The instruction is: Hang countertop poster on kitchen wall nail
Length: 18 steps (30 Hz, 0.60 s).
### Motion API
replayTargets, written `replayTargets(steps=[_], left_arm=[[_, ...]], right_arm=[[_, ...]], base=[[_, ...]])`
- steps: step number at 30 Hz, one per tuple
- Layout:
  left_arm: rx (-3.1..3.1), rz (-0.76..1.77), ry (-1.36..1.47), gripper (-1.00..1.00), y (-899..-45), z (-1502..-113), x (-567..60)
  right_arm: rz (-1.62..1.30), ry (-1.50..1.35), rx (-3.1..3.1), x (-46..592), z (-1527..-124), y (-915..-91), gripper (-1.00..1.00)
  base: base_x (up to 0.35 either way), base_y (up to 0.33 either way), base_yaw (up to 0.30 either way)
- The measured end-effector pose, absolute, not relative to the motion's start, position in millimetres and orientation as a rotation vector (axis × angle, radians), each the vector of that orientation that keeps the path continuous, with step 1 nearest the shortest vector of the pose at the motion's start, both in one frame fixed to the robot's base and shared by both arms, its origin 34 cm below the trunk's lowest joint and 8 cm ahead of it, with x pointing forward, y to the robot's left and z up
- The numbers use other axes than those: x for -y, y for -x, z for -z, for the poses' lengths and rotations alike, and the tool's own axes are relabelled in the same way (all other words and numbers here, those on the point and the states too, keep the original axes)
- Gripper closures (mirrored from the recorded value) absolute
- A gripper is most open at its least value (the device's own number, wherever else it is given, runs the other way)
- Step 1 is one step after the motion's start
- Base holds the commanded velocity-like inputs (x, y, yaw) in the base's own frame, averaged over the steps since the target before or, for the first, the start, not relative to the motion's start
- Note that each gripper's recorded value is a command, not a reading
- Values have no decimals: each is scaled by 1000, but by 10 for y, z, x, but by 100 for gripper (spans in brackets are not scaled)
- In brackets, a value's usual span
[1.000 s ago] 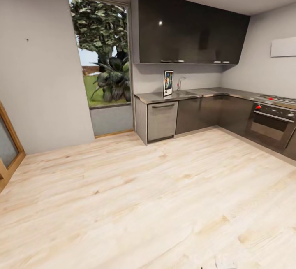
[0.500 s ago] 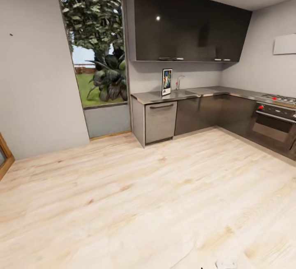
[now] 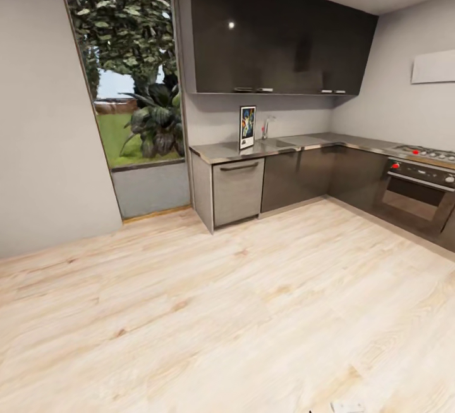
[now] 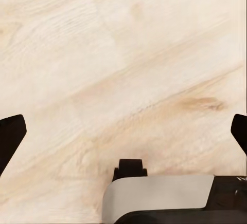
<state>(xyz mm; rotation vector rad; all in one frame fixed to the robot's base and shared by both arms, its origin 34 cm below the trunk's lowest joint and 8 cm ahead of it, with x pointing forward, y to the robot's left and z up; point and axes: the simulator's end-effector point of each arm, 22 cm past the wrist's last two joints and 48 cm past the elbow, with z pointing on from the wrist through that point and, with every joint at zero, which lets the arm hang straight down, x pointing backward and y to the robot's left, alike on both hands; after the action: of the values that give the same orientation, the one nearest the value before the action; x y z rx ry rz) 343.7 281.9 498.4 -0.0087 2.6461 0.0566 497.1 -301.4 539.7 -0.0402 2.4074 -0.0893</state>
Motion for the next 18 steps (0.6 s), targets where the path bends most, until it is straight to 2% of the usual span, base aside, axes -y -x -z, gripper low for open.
replayTargets(steps=[18], left_arm=[[-2648,-60,9,-100,-3429,-4981,-2830]], right_arm=[[92,32,-2406,3036,-5401,-4975,-100]], base=[[294,-168,0]])
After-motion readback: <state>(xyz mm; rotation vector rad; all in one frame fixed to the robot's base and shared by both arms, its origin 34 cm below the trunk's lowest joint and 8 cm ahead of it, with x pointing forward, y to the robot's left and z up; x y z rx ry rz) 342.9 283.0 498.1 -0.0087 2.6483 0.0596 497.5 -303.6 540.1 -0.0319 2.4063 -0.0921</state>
